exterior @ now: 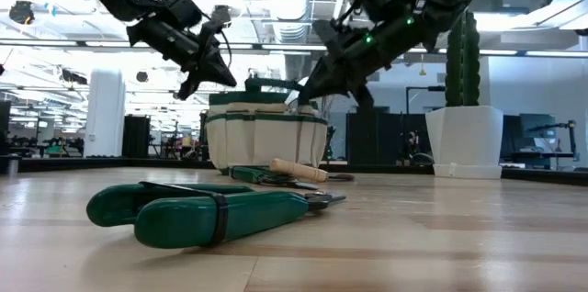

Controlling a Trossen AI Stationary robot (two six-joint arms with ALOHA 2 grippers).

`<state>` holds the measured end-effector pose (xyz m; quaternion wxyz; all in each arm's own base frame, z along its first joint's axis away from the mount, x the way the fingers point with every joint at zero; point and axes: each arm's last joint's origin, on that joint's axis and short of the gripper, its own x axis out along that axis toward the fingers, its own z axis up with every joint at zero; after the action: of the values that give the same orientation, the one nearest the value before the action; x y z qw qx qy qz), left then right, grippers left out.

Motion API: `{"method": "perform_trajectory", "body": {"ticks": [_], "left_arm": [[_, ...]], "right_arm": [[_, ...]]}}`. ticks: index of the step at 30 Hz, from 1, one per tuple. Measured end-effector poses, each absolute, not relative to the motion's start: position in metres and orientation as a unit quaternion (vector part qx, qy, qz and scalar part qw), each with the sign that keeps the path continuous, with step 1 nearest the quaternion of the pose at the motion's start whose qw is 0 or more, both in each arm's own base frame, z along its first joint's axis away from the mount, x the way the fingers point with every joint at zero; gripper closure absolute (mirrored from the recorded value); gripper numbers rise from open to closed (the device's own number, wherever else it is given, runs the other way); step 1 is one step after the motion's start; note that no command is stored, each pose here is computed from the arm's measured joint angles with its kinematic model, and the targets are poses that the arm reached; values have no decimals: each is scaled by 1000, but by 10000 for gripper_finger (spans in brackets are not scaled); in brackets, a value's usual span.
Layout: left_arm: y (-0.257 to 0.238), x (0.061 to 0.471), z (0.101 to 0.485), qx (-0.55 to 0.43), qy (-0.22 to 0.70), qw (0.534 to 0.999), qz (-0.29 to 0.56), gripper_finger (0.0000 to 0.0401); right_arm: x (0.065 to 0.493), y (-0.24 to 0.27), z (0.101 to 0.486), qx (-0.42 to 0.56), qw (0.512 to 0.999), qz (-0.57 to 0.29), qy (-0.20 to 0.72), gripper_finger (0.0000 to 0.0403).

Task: Pick & Place Garden tools in Gardening bag
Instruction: Adjust the brown gardening bag

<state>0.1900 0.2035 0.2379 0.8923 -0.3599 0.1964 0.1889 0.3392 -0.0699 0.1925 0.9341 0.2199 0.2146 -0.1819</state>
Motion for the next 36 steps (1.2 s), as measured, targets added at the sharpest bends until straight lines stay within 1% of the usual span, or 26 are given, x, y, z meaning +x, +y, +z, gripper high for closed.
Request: {"method": "perform_trajectory", "body": {"ticks": [2,5,8,13,16,20,24,29,36], "left_arm": [[207,187,241,-349,190,891,218,400],[207,181,229,-349,236,865,272,400],[209,182,215,-356,275,848,280,400],[219,191,184,-371,314,823,293,400],[222,198,162,-388,341,808,283,400],[219,211,145,-395,357,806,259,400],[205,224,144,-402,366,813,211,400],[177,247,144,-395,386,818,164,400],[145,269,145,-383,399,821,140,400]], "right_arm": [[339,-67,197,214,937,-177,210,403],[338,-64,200,212,940,-173,206,403],[338,-61,199,215,937,-171,215,403],[338,-52,196,212,936,-162,230,403],[339,-47,196,210,937,-156,232,403],[339,-42,196,208,937,-150,237,403],[339,-40,195,207,937,-148,239,403],[338,-40,194,207,934,-150,249,403],[324,-39,190,196,911,-160,325,403]]}}
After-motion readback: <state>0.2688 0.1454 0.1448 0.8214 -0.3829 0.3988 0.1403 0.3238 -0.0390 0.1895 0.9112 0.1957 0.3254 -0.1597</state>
